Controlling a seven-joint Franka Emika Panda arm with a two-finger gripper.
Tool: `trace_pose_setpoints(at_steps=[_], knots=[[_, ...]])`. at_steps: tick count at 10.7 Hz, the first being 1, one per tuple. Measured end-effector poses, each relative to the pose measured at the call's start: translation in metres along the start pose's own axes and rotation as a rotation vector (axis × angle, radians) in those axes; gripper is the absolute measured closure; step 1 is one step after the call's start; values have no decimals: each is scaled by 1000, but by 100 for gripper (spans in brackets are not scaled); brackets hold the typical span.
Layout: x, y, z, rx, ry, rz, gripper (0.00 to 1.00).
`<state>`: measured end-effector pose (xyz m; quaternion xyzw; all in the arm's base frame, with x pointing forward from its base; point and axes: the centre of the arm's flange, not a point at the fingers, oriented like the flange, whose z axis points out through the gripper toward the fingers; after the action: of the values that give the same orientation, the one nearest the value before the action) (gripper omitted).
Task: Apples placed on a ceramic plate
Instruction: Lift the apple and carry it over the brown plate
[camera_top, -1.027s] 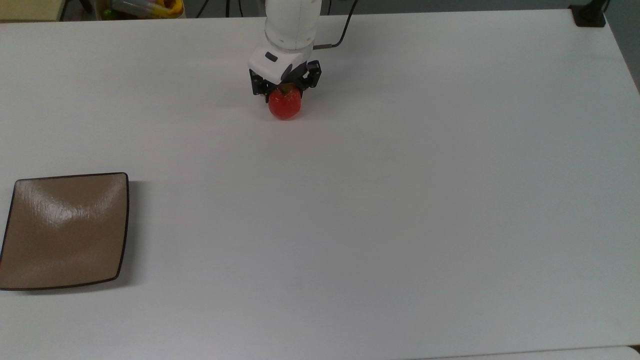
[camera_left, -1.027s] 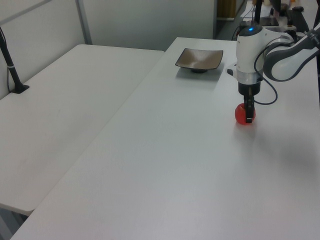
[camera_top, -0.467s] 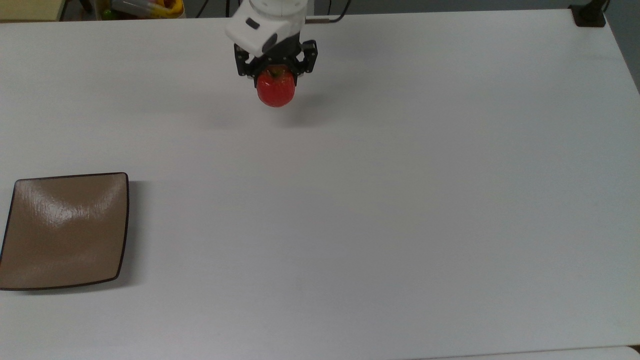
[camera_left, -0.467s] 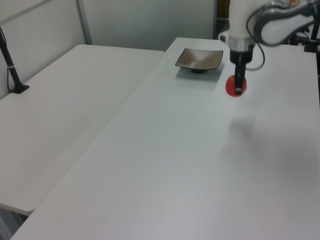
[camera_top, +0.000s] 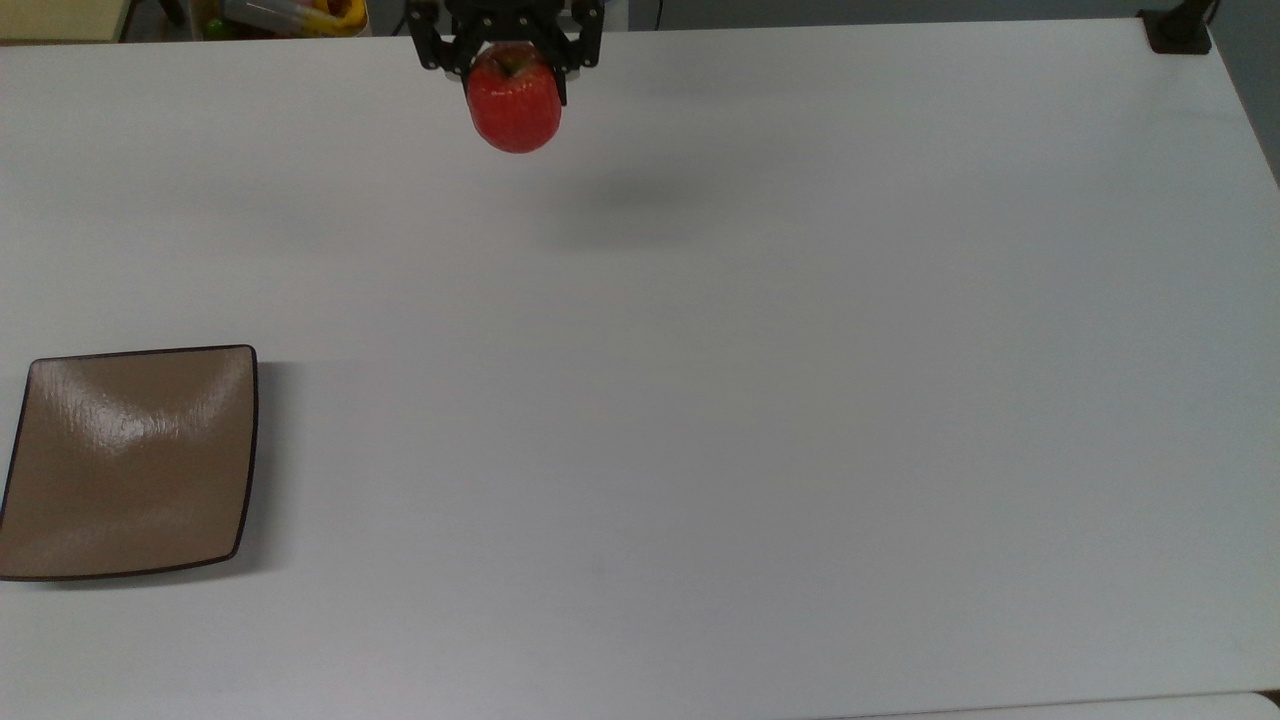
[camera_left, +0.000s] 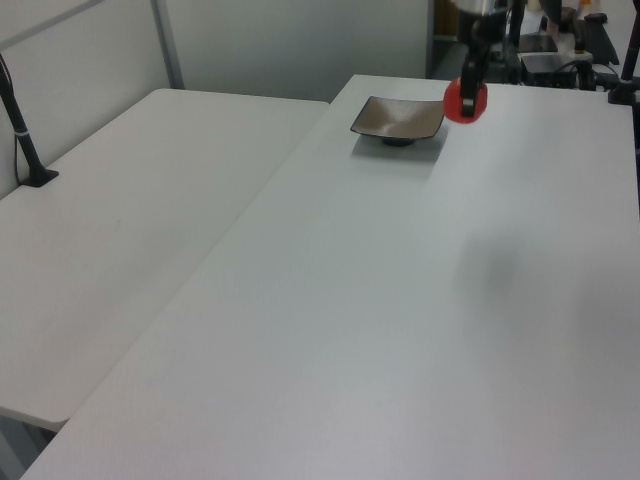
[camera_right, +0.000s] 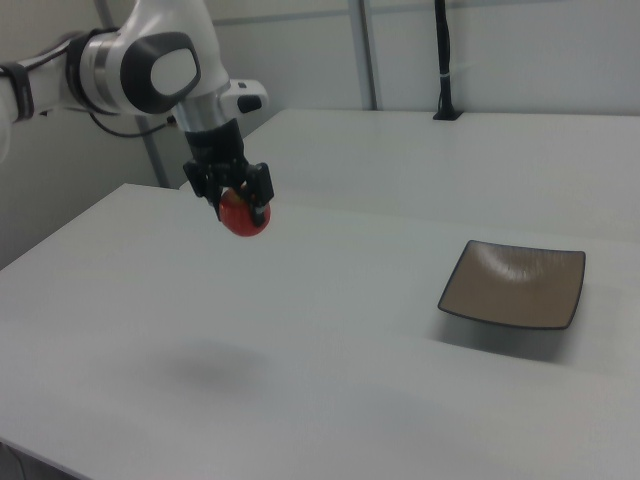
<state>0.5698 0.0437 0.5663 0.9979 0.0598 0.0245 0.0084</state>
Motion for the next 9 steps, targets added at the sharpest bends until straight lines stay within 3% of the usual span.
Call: trace_pose_setpoints(at_steps=[5, 9], knots=[[4, 33, -6, 12, 12, 15, 28], [27, 100, 1, 15, 26, 16, 28]])
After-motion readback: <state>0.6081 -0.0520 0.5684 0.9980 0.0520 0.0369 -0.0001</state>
